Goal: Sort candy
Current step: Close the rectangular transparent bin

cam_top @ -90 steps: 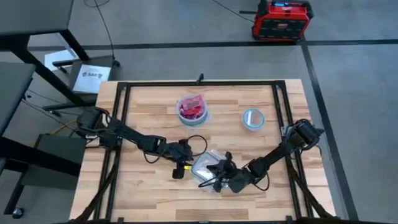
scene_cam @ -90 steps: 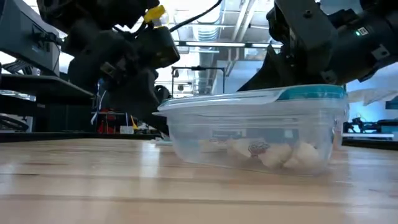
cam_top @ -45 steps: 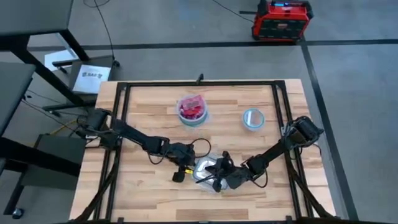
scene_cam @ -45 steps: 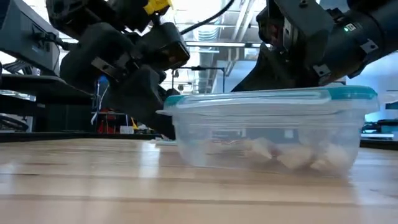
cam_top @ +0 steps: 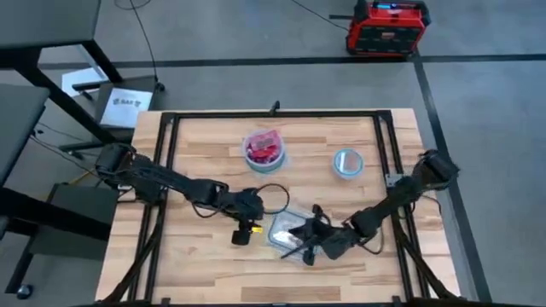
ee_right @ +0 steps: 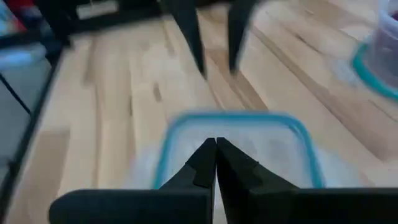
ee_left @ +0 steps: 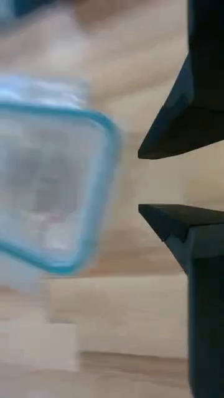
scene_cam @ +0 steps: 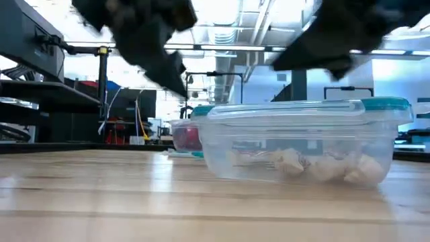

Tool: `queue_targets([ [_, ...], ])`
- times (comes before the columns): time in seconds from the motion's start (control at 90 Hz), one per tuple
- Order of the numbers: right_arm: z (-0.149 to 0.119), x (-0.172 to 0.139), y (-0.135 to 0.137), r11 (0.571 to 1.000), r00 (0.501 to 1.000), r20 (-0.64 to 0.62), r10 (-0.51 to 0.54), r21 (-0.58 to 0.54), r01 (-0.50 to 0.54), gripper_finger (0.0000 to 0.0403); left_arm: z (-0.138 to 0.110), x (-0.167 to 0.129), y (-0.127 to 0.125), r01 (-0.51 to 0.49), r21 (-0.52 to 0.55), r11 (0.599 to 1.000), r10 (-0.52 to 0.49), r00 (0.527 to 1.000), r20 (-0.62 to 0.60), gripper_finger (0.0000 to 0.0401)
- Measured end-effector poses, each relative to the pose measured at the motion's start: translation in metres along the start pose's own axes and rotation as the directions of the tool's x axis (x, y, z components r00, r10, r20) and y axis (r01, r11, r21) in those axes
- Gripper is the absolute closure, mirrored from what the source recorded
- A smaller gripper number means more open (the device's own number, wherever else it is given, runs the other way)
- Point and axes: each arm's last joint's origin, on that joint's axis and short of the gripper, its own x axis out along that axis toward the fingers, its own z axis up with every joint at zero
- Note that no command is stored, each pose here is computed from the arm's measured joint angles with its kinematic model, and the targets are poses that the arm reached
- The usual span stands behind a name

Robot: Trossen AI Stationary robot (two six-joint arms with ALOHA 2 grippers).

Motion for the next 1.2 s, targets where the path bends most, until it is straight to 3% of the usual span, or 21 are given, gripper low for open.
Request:
queue_targets([
  [0.133, 0.003, -0.028, -0.02, 0.985, 0.984, -0.053, -0.168, 0.037, 0.17, 0.0403, 0.0, 0.014, -0.014, 0.13, -0.006, 0.992, -0.129, 0.99, 0.054, 0.0288],
  [0.278, -0.011, -0.039, -0.043, 0.957, 0.922, -0.296, -0.248, 0.073, 0.281, 0.0403, -0.006, 0.029, -0.023, 0.17, -0.033, 0.985, -0.17, 0.985, -0.004, 0.0288],
  [0.422, -0.013, -0.033, -0.041, 0.963, 0.913, -0.36, -0.191, 0.109, 0.245, 0.0403, -0.008, 0.031, -0.03, 0.176, -0.005, 0.984, -0.176, 0.984, -0.008, 0.0288],
  [0.622, -0.016, -0.016, -0.026, 0.975, 0.919, -0.393, -0.027, 0.194, 0.111, 0.0403, -0.007, 0.032, -0.011, 0.042, 0.01, 0.999, -0.042, 0.999, -0.005, 0.0288],
  [0.844, -0.032, -0.002, -0.017, 0.959, 0.896, -0.444, 0.034, 0.268, 0.096, 0.0403, -0.007, 0.032, 0.021, -0.056, 0.006, 0.998, 0.057, 0.997, -0.043, 0.0288],
  [0.933, -0.035, -0.003, -0.02, 0.958, 0.883, -0.469, 0.004, 0.254, 0.131, 0.0403, -0.001, 0.025, 0.029, -0.084, -0.01, 0.996, 0.082, 0.993, -0.087, 0.0288],
  [1.089, -0.033, -0.007, -0.024, 0.957, 0.881, -0.471, -0.036, 0.237, 0.166, 0.0403, 0.017, -0.003, 0.007, -0.059, -0.015, 0.998, 0.056, 0.985, -0.162, 0.0288],
  [1.2, -0.029, -0.003, -0.025, 0.964, 0.898, -0.439, -0.032, 0.224, 0.144, 0.0403, 0.009, -0.014, -0.015, -0.088, -0.073, 0.993, 0.069, 0.97, -0.232, 0.0288],
])
